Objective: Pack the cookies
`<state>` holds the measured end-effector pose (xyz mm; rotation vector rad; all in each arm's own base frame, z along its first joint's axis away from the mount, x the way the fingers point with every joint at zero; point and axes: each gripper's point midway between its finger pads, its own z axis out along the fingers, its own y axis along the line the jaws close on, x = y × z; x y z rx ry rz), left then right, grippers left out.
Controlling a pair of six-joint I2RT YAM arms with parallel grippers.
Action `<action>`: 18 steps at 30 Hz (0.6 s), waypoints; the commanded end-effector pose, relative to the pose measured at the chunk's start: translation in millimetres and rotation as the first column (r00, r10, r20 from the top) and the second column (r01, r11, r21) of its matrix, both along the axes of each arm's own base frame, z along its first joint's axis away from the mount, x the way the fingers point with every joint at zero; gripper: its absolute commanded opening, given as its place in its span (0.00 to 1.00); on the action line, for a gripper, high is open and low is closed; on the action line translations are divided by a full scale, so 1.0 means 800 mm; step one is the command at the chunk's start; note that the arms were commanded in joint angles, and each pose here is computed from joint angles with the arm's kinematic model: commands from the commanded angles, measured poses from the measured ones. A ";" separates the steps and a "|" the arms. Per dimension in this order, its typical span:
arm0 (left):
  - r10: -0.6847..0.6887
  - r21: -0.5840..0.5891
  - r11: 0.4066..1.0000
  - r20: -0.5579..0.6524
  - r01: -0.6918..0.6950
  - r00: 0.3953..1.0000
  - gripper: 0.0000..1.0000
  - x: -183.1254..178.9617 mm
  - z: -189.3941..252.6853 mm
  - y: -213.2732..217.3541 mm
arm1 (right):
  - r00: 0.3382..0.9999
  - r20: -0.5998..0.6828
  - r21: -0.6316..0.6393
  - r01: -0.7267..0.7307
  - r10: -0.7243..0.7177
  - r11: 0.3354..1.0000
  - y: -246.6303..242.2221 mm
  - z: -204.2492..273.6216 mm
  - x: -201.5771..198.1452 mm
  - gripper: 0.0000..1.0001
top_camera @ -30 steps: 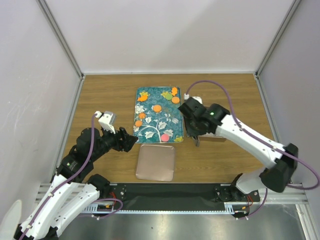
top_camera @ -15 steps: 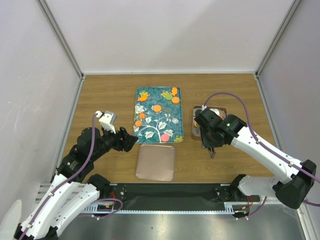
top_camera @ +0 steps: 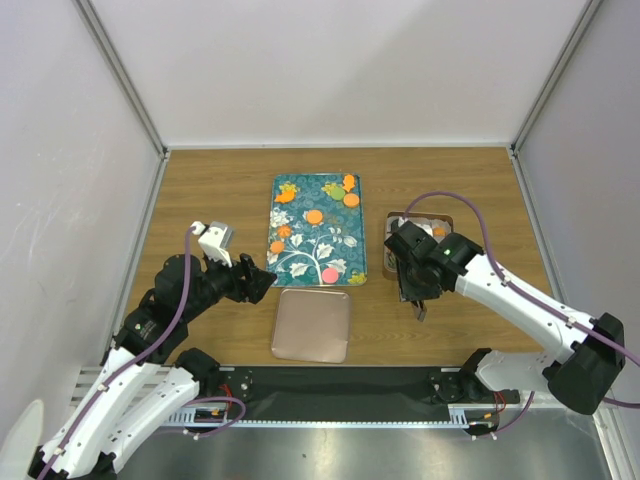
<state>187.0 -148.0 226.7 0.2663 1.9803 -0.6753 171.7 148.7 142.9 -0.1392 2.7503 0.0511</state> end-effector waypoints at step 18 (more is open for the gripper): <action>0.000 -0.005 1.000 0.013 0.000 1.000 0.75 0.002 0.005 -0.002 | 1.000 0.003 0.002 0.002 -0.002 1.000 0.003 -0.011 0.009 0.37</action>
